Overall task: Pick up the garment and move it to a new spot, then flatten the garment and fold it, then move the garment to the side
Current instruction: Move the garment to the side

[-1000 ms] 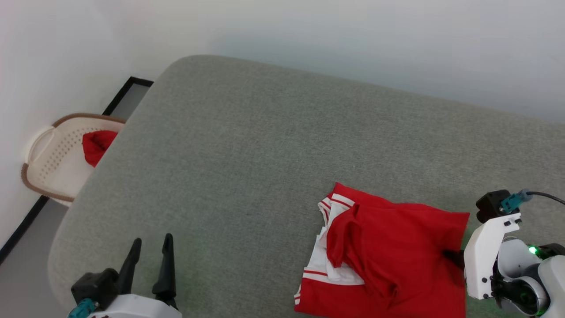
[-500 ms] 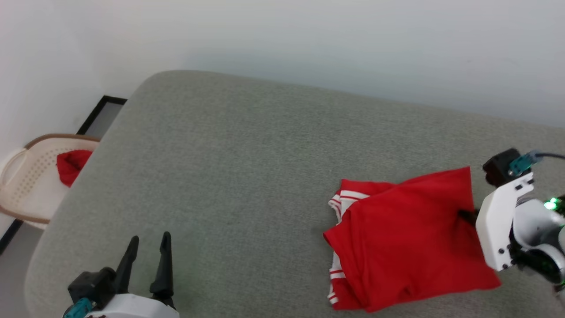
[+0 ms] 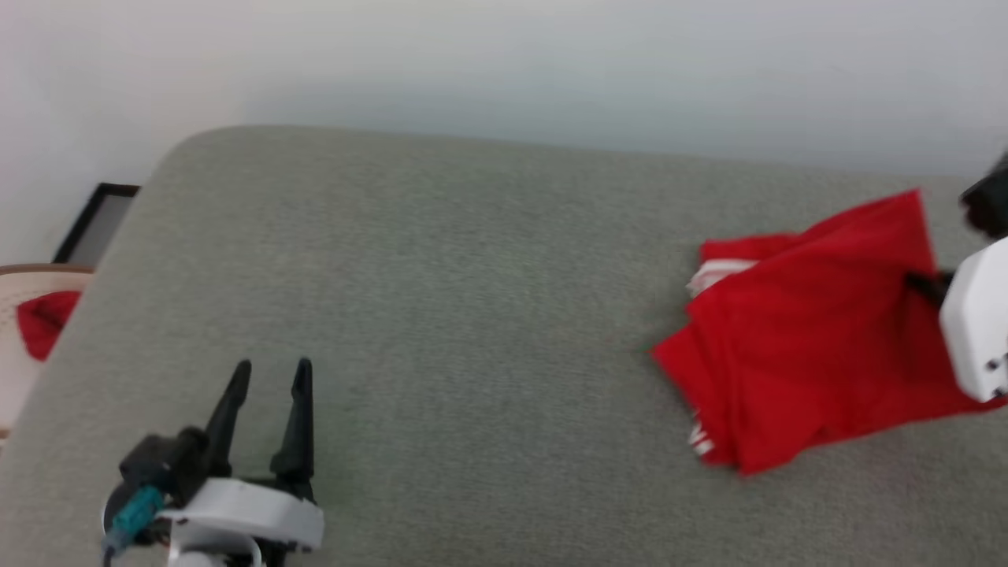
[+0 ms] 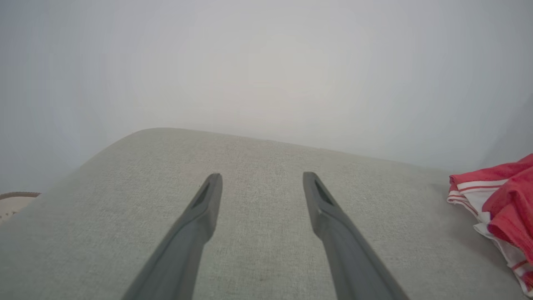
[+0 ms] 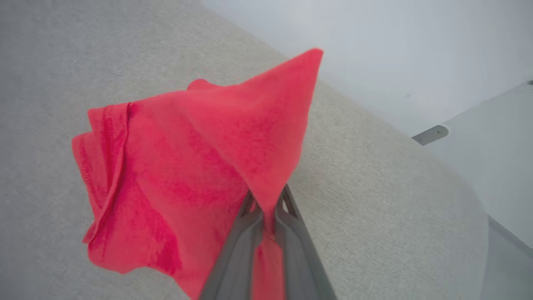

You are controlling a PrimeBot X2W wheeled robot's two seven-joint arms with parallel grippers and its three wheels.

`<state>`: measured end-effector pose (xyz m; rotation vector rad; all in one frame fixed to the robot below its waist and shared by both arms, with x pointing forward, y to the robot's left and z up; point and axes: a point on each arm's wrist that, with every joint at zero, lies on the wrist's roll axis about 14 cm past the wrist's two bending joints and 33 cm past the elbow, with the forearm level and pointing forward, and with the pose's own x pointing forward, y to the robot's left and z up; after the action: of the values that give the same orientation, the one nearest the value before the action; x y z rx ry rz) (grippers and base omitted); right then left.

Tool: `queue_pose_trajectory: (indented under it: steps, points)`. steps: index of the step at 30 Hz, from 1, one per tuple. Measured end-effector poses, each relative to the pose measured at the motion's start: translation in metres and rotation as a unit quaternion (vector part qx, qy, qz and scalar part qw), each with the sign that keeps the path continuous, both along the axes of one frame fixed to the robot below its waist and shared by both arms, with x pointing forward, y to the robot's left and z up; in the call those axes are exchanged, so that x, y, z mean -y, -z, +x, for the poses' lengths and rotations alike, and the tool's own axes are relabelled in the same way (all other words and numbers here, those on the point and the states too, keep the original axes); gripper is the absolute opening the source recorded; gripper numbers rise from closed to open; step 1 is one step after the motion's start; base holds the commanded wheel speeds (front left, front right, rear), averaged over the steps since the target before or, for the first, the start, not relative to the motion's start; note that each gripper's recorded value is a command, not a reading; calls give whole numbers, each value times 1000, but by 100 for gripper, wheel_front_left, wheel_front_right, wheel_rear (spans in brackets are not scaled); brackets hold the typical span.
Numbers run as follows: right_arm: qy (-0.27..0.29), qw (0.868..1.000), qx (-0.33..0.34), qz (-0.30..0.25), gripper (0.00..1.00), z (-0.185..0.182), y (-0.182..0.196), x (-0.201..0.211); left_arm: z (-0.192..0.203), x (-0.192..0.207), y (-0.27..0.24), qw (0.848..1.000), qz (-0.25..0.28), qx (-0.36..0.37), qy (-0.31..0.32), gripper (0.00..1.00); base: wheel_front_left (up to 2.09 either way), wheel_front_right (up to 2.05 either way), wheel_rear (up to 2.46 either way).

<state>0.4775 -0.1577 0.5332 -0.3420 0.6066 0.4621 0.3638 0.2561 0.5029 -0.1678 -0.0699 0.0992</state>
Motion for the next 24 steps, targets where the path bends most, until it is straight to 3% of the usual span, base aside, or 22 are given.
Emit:
queue_pose_trajectory:
  steps: [13,24]
  points:
    - [81,992,77,-65,0,34,-17,106,71,52,-11,995,27,24,93,100,0,0,0]
    - [147,975,84,-142,0,47,6,196,113,88,17,988,31,4,153,100,0,0,0]
